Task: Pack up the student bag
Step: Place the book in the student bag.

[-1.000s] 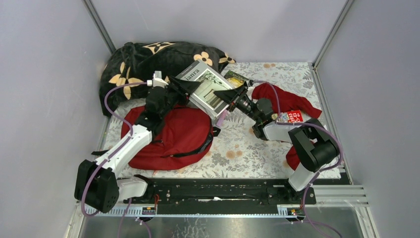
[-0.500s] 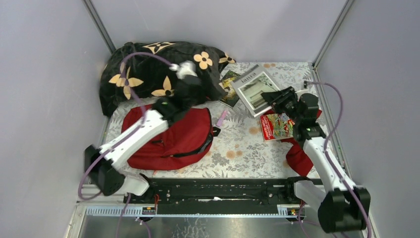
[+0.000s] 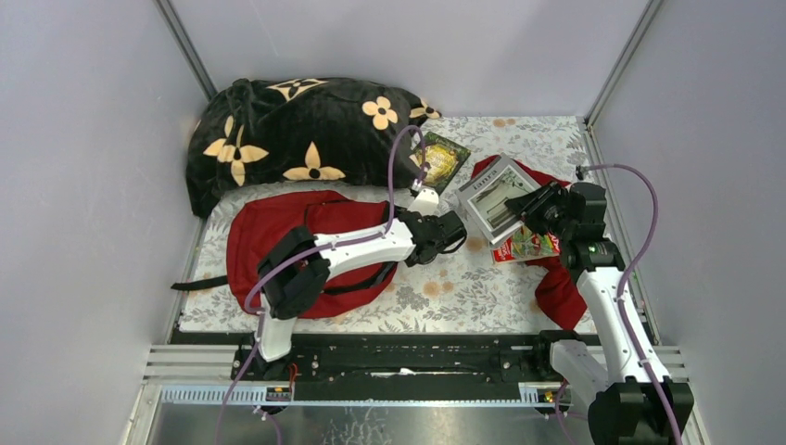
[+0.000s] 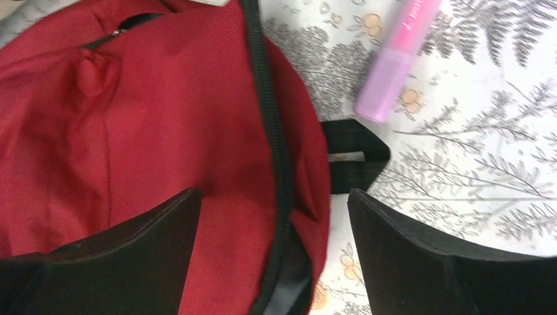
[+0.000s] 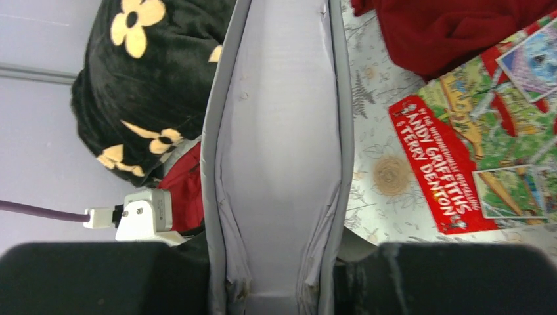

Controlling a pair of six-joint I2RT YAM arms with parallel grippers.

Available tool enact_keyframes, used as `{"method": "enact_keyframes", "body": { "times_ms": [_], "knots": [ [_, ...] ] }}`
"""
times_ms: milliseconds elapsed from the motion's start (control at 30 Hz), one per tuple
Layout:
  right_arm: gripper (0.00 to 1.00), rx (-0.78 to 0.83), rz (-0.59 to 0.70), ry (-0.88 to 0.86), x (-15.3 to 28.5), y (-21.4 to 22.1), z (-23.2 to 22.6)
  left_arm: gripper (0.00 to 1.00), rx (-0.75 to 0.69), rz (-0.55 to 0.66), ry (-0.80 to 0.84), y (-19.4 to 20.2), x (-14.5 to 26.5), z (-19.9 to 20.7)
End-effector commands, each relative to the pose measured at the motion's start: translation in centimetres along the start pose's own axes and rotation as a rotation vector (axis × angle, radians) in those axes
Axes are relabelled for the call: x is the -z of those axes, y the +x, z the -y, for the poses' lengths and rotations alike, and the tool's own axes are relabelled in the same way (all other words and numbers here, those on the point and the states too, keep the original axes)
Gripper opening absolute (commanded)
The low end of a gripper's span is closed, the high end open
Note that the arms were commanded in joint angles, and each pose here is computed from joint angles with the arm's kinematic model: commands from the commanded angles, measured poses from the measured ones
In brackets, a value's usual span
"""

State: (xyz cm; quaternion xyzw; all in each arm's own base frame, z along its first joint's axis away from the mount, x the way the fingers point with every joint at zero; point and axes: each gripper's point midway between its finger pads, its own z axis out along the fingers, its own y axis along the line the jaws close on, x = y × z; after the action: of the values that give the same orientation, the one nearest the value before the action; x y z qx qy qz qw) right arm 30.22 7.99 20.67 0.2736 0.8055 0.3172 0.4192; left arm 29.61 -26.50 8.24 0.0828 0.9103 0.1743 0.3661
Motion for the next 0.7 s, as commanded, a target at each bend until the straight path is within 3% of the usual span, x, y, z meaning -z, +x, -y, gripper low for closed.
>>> {"method": "enact_keyframes", "body": {
  "times_ms": [0,67,300,367,533,667],
  "knots": [
    [0.08,-0.027,0.009,-0.159,-0.4,-0.8,-3.3,0.85,0.046,0.066,-0.135,-2.5,-0.4,-3.9],
    [0.08,-0.055,-0.011,-0.175,-0.8,-0.3,-3.3,0.77,0.066,0.065,-0.156,-2.9,-1.0,-5.2],
    [0.08,-0.106,-0.023,-0.272,-1.2,0.2,-4.2,0.13,0.172,0.084,-0.143,-4.0,-0.8,-8.3],
    [0.08,-0.099,-0.036,-0.296,-1.2,0.3,-4.6,0.0,0.183,0.088,-0.141,-4.7,-0.2,-9.5],
    [0.09,0.04,-0.195,-0.503,0.3,1.6,-8.8,0.0,0.279,0.041,0.036,-7.5,3.7,-14.1],
    [0.06,0.096,-0.336,-0.596,1.2,4.3,-10.3,0.0,0.41,0.133,0.322,-9.8,6.2,-17.8]
  ]
}}
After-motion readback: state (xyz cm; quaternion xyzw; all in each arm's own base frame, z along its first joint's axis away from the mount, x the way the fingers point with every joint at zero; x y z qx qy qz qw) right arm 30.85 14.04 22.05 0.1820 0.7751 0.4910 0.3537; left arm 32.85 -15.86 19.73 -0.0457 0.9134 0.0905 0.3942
